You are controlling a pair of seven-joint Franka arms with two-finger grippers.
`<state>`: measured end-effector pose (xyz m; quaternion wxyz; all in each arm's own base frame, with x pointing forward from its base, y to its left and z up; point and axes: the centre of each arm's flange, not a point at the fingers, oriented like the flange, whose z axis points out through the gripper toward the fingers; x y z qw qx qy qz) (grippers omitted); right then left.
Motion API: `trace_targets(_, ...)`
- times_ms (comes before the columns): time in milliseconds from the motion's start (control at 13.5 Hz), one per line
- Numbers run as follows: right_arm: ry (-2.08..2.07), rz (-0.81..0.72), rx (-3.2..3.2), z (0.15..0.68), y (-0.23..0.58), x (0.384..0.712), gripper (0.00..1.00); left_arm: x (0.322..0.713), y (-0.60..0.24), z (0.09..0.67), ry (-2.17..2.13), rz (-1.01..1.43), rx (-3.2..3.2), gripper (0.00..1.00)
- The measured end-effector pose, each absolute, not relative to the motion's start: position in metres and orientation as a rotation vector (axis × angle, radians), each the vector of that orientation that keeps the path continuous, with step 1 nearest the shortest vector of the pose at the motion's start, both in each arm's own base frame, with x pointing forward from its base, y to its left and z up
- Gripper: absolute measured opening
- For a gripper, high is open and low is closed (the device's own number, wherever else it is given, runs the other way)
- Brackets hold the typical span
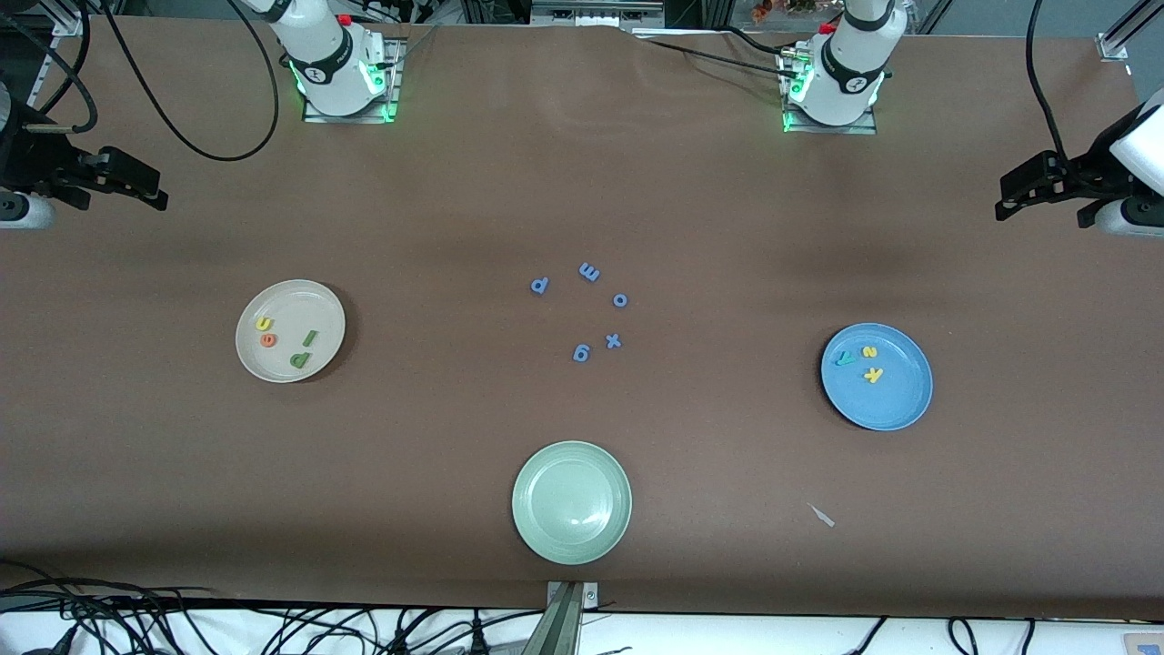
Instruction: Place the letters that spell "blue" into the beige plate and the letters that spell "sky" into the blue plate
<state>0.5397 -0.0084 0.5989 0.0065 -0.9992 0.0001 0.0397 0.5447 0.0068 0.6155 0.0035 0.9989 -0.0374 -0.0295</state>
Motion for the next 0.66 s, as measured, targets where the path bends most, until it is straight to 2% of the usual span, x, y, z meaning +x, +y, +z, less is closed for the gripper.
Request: trace_targets(665,-0.002,0.124,-3.135,0.5987,-0.0087,0.5399,1.0,0.5447,0.0069,0.6155,-0.116,-0.093,3.131,1.0)
